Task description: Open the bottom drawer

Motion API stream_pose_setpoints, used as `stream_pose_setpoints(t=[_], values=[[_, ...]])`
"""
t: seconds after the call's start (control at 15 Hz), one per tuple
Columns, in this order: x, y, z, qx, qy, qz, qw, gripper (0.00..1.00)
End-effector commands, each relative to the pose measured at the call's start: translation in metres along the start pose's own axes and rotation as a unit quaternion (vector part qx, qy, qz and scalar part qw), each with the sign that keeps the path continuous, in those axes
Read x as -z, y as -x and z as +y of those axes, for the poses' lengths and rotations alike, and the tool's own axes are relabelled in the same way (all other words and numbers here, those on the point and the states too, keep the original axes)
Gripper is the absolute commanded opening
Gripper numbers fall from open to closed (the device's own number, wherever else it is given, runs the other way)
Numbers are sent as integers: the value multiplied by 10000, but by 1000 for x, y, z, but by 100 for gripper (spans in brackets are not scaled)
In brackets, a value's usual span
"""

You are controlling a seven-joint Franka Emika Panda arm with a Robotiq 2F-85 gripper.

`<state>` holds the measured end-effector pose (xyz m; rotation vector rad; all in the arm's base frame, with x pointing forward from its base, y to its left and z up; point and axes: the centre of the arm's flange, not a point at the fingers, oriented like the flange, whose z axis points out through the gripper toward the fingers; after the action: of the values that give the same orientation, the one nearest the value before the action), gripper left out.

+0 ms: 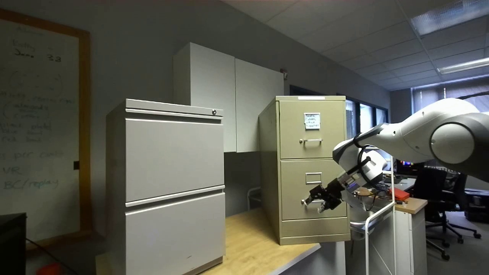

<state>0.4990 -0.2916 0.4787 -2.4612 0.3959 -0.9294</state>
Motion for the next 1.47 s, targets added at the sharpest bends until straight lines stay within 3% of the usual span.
stream_pose_setpoints(t=[0.0,0.4,1.07,1.4], values=[[4,-20,41,-250,-381,414,9981,100],[17,-36,88,-685,-902,956,9890,100],[7,-63,156,-1188,-1200,1133,9791,100],[5,-87,171,-1384,-1195,1199,9758,100]])
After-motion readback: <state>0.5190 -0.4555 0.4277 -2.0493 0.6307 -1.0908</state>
